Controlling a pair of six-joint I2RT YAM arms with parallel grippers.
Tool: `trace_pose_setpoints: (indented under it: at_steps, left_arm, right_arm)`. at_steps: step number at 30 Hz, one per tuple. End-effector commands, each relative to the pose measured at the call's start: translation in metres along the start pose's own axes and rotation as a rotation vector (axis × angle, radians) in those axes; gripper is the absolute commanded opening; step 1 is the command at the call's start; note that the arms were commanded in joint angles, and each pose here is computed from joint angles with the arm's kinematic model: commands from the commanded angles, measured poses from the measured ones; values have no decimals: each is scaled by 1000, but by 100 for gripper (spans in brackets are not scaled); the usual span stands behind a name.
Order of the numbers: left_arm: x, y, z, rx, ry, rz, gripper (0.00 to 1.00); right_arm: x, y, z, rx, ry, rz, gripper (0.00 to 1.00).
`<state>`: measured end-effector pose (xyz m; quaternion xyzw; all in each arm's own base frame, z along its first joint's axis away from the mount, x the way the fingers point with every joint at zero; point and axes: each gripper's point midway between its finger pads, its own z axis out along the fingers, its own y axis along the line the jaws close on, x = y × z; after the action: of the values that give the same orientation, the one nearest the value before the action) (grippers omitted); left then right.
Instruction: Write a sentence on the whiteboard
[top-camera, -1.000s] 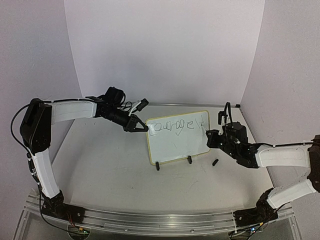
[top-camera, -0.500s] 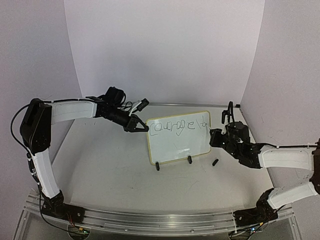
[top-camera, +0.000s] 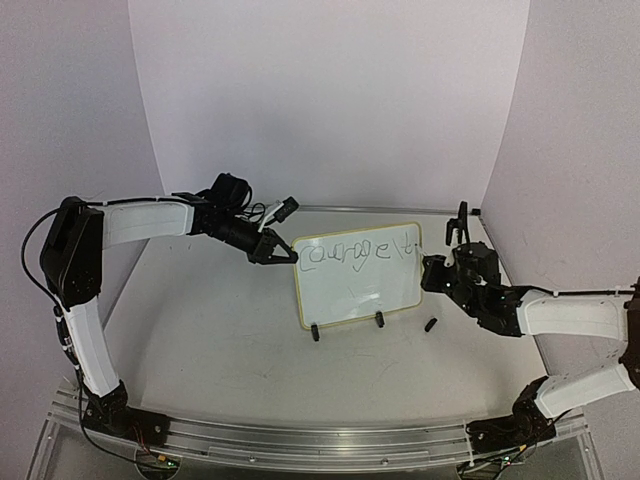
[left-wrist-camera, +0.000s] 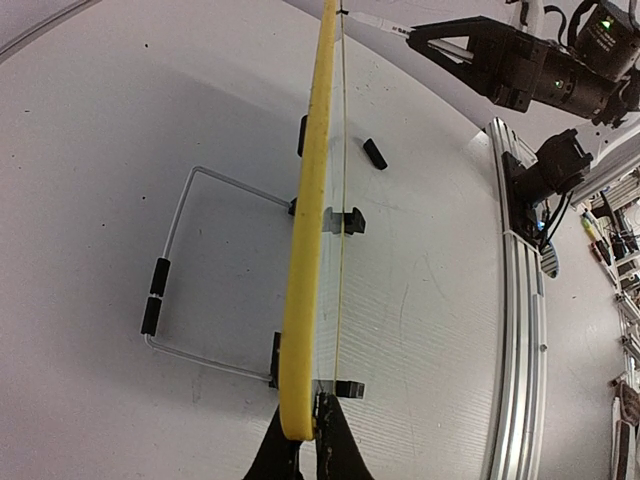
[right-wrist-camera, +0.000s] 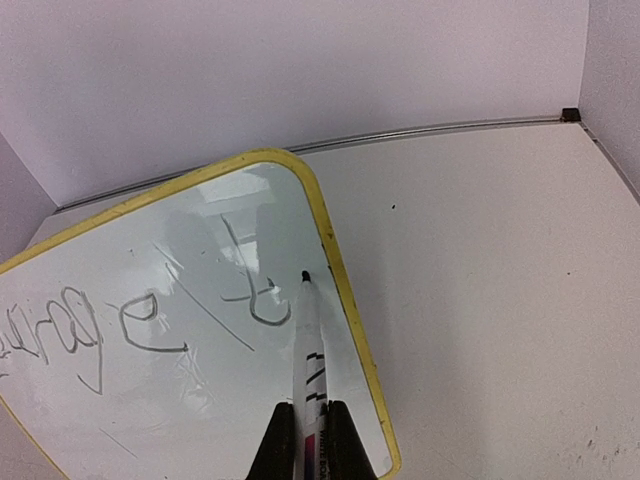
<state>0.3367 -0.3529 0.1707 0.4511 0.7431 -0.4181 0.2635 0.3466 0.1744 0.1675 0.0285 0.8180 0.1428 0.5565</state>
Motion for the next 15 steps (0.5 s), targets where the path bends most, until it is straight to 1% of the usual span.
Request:
trace_pose_setpoints:
  at_steps: [1, 8, 15]
  left_arm:
    - [9, 23, 1, -121, 49, 76, 0]
    - [10, 23, 1, -120, 50, 75, 0]
    - [11, 24, 2, -120, 52, 74, 0]
  right_arm:
    - [-21, 5, 4, 11, -54, -1, 0]
    - [-20, 13, 7, -25, -45, -30, 0]
    - [-1, 11, 7, -47, 3, -30, 0]
